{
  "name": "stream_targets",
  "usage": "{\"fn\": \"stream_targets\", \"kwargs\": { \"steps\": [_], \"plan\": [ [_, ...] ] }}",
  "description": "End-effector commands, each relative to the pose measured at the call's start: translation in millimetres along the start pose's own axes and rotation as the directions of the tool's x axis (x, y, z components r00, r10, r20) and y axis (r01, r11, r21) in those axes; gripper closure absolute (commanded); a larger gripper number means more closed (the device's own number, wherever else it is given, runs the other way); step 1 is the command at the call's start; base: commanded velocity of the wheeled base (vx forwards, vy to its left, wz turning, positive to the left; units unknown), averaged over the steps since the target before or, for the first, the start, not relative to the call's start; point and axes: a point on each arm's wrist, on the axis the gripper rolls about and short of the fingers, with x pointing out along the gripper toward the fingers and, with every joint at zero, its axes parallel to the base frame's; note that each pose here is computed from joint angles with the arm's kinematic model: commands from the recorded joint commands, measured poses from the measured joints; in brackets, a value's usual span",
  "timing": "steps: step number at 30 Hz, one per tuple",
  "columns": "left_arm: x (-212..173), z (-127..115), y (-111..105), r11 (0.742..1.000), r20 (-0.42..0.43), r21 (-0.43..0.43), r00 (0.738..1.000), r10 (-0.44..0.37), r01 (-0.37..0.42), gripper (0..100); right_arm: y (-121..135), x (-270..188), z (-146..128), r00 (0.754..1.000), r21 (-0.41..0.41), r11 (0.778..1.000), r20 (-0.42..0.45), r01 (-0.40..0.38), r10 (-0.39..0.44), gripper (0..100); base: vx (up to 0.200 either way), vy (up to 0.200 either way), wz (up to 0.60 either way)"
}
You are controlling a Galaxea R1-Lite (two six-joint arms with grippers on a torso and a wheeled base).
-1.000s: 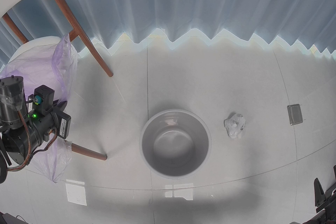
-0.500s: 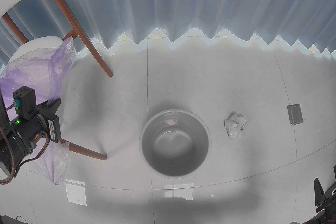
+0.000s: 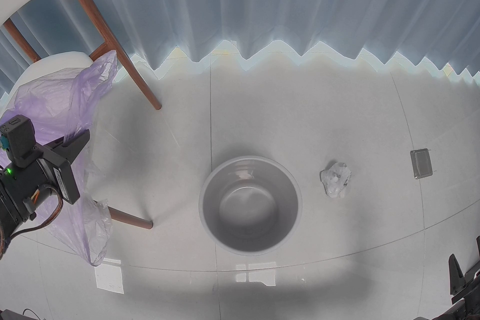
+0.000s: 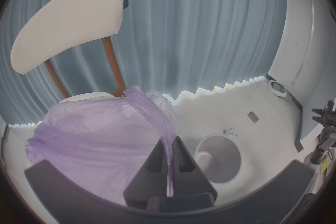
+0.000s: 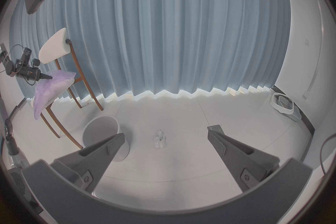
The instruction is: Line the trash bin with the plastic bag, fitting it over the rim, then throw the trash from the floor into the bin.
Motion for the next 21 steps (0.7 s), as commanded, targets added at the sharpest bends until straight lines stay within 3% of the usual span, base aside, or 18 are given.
{"fn": "stream_targets", "kwargs": {
  "steps": [1,10,21],
  "plan": [
    [-2.0,4.9,0.6,0.999,0.026,-0.014,0.999,-0.036,0.037,100,-0.1,0.1,-5.2,1.0,0.001,1.0,-0.003,0.0,0.0,0,0.0,0.0,0.0],
    [-2.2,5.3,-1.5,0.992,0.038,-0.013,0.992,-0.121,0.122,100,-0.1,0.1,-5.2,1.0,0.001,1.0,-0.003,0.0,0.0,0,0.0,0.0,0.0],
    [-1.9,6.1,-5.7,0.962,0.055,-0.006,0.961,-0.272,0.272,100,-0.1,0.1,-5.2,1.0,0.001,1.0,-0.003,0.0,0.0,0,0.0,0.0,0.0]
  ]
}}
